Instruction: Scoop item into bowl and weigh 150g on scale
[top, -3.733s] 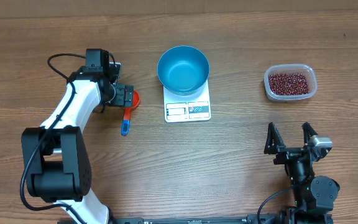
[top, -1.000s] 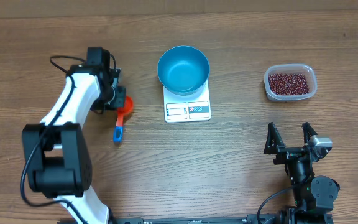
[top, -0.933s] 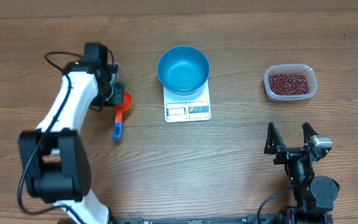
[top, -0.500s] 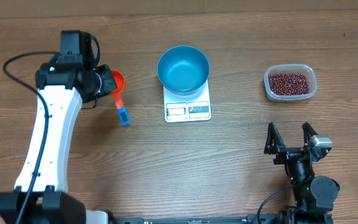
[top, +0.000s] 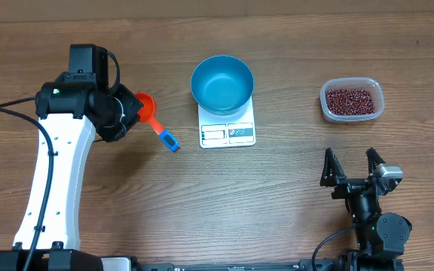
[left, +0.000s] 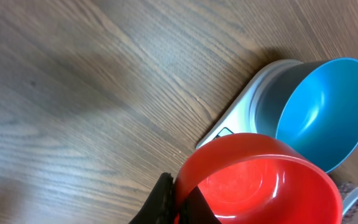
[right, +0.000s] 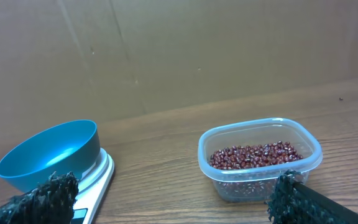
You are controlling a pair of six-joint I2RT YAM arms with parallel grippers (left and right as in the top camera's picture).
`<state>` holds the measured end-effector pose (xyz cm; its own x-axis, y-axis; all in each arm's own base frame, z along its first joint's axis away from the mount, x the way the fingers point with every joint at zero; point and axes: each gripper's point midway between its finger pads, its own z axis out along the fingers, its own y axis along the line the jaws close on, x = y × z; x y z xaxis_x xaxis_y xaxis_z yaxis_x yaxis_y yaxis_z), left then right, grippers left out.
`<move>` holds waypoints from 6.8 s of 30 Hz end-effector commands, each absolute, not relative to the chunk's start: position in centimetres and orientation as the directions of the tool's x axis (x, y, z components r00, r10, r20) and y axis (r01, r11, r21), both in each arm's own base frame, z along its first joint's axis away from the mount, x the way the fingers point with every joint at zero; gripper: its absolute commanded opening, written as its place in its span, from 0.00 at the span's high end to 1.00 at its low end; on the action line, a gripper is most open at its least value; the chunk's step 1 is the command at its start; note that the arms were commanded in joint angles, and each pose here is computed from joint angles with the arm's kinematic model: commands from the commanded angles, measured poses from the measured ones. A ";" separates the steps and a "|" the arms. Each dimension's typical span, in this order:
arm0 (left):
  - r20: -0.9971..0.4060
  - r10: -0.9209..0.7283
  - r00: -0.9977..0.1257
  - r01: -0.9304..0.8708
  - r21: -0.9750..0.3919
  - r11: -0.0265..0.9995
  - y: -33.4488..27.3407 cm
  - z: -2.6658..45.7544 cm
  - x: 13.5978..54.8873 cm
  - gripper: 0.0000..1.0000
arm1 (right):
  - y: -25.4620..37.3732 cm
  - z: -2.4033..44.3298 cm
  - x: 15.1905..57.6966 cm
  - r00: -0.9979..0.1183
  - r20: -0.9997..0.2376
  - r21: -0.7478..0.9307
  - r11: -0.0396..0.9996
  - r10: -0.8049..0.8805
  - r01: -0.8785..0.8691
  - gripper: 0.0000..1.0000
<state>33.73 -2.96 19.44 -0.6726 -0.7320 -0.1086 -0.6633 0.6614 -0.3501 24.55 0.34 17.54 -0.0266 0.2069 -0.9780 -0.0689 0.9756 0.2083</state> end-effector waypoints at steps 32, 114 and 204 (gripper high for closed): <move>0.016 -0.758 -0.652 -0.727 -0.295 0.620 -3.9 19.7 30.2 0.96 | 0.3 17.3 24.6 -0.024 -0.977 0.212 0.975 0.211 -0.063 0.00; 0.285 -0.857 -0.430 -0.895 -0.258 0.363 -15.2 20.3 27.2 0.96 | 10.4 27.6 16.3 -0.658 -0.238 0.950 0.314 0.714 -0.003 0.00; 0.341 -0.880 -0.330 -0.928 -0.289 0.235 -23.3 21.1 25.8 0.96 | 20.1 25.1 23.9 -0.939 -0.278 0.944 0.237 0.201 -0.229 0.09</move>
